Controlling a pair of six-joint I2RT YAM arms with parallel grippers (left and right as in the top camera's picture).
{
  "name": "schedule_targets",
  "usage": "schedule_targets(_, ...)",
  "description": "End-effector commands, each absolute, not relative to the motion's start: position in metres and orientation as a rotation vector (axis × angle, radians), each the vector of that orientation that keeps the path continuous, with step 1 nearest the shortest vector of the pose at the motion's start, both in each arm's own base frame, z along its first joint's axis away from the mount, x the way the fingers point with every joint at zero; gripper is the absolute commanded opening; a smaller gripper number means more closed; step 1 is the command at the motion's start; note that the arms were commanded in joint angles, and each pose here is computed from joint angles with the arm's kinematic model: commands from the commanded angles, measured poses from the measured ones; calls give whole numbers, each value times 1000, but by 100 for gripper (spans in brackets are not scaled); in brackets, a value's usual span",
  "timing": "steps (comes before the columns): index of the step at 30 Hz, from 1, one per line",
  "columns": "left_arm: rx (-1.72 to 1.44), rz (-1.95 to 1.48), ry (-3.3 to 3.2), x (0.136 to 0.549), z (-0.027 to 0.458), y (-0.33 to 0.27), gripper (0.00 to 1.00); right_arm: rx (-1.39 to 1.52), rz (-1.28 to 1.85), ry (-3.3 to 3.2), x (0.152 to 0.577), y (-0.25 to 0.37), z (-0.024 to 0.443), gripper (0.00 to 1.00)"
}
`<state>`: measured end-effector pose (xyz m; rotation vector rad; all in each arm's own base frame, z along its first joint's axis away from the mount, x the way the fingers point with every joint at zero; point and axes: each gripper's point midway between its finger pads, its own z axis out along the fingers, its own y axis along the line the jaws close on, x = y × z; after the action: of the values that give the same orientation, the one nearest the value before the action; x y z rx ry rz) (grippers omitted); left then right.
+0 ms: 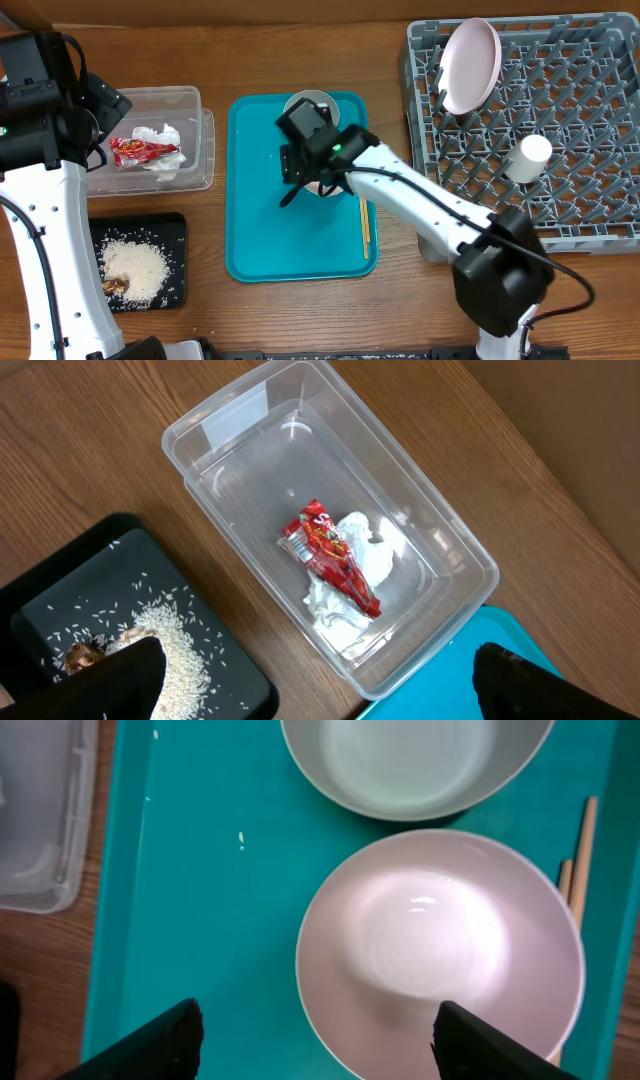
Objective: Sort waste into correct bins and load items into the dishwasher
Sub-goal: 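Reach the right gripper to the pink plate's rim and grasp it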
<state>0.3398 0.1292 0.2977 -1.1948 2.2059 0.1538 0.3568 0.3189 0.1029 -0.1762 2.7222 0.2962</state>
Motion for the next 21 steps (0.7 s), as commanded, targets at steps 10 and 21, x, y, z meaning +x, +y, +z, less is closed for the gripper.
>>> schedule_targets(10,-1181,150,2206,342,300,129,100,-196,194,2774,347,335,49,58)
schedule_targets(21,-1181,150,2206,342,300,129,100,-213,52,2752,348,331,25,54)
